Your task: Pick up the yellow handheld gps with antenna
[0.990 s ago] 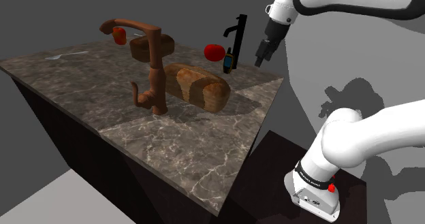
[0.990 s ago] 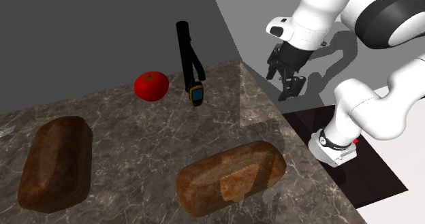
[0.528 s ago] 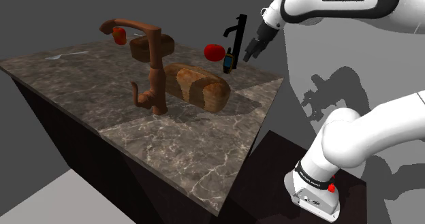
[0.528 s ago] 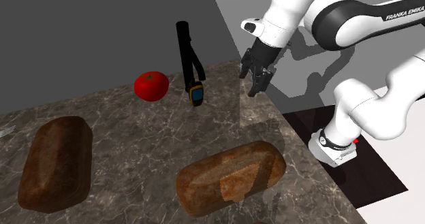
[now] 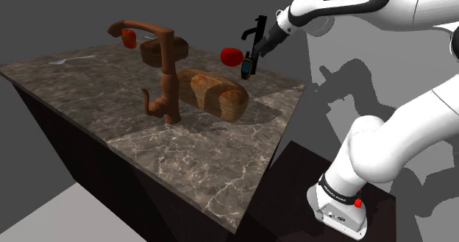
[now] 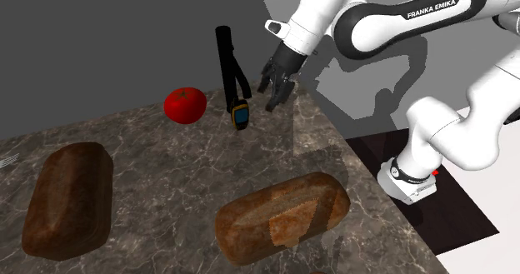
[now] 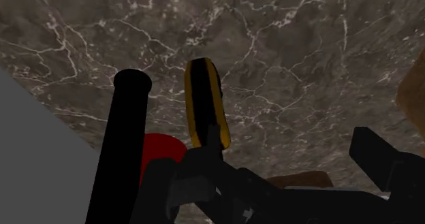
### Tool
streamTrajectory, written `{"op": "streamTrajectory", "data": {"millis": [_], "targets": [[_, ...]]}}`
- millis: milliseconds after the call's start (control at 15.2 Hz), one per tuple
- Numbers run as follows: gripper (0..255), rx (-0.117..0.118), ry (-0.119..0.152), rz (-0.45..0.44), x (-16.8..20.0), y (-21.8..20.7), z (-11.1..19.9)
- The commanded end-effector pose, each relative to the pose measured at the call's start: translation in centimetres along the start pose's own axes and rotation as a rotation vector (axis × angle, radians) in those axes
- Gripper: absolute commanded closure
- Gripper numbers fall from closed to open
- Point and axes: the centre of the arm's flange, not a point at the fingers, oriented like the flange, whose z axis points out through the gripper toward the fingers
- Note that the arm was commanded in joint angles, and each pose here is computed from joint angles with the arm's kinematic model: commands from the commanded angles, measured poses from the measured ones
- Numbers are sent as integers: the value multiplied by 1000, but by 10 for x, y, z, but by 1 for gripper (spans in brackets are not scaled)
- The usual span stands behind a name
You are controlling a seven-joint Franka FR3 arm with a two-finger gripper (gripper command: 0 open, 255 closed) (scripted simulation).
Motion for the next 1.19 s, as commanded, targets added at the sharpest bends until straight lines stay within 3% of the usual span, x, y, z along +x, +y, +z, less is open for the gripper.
{"op": "streamTrajectory", "data": {"millis": [0,264,330,924,990,1122], "targets": [[0,20,57,5,13,21,9],[0,64,163,14,40,54,27],[0,70,176,15,43,58,29],[0,70,176,15,23,64,63],[255,70,176,15,24,63,64],[255,70,176,15,24,63,65]]}}
